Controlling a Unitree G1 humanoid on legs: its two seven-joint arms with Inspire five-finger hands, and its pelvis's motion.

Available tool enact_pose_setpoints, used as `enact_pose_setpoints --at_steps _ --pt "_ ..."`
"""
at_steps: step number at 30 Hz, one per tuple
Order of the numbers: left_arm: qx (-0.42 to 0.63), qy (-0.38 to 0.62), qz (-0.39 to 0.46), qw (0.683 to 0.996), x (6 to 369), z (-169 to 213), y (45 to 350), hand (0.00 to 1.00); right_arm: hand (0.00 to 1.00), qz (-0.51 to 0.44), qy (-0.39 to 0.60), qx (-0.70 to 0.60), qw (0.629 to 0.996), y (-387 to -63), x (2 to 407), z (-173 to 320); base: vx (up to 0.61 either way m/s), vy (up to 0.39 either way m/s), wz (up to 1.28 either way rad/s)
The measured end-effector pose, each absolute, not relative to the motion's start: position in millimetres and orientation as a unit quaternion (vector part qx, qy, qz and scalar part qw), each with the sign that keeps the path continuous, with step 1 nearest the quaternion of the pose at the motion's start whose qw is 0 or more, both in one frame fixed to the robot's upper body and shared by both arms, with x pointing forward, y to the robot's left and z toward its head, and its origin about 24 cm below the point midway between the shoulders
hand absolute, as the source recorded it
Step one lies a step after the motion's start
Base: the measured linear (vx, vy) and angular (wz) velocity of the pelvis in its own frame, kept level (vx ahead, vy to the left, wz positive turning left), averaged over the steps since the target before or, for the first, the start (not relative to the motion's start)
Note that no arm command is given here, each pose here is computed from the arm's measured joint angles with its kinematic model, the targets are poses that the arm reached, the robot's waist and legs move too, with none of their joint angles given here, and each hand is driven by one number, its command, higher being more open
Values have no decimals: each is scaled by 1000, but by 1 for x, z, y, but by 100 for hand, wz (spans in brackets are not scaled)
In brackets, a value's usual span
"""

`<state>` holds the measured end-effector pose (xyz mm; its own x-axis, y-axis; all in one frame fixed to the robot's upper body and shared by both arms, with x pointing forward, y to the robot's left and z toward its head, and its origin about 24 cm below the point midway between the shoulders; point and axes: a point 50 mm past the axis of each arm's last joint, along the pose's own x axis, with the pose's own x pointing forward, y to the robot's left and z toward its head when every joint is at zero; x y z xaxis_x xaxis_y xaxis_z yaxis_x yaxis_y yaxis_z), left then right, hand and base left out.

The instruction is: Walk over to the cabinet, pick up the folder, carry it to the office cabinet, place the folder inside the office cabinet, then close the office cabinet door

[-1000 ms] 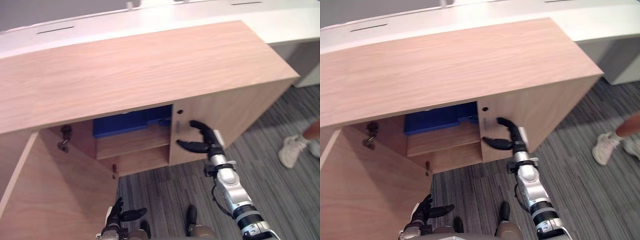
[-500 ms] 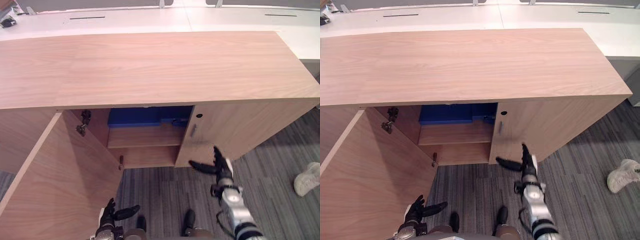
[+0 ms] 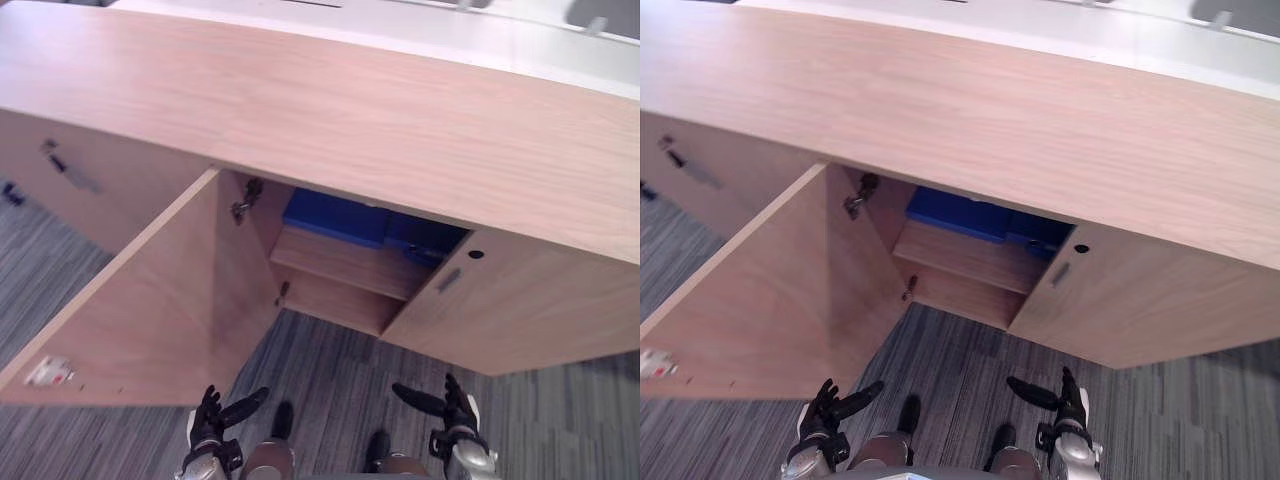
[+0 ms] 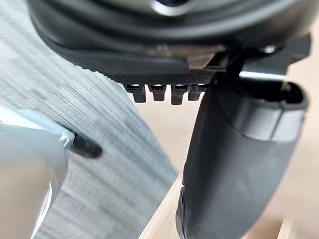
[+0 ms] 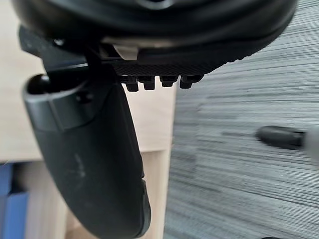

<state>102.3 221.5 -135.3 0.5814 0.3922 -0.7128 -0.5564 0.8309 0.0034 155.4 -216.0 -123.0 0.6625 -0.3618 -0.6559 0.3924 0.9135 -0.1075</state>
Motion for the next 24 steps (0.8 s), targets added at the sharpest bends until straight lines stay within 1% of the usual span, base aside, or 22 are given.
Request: enact_pose_setpoints --at_steps 2,3,4,6,8,9,11,15,18,20,24 --pt "-117 370 299 872 86 -134 232 100 100 -215 345 20 914 -220 154 -120 -76 33 51" --pt "-118 345 327 872 81 -126 245 100 100 -225 343 17 912 -227 148 -119 -75 110 47" --pt "-115 327 338 875 83 -119 253 100 100 -231 345 19 909 -228 146 -119 -104 125 60" --pt "-90 252 371 889 95 -91 287 100 100 -235 363 25 902 -226 136 -125 -79 73 47" --pt "-68 210 383 897 100 -72 305 100 100 -237 368 22 899 -228 130 -126 -27 50 13" --pt "-61 196 384 900 102 -65 310 100 100 -237 369 22 898 -228 129 -126 -22 61 1" --pt "-33 129 372 919 118 -36 321 100 100 -237 371 20 898 -230 128 -127 -15 49 0" --pt "8 58 342 938 148 -5 329 100 100 -224 371 24 901 -229 128 -127 19 23 -10" --pt "25 26 296 955 175 10 322 100 100 -215 372 28 903 -229 129 -127 17 -12 -12" --pt "17 26 309 951 174 9 323 100 100 -215 375 29 902 -230 127 -128 6 6 -18" --pt "25 40 293 955 168 3 317 100 100 -205 395 29 895 -228 120 -134 -21 41 -12"
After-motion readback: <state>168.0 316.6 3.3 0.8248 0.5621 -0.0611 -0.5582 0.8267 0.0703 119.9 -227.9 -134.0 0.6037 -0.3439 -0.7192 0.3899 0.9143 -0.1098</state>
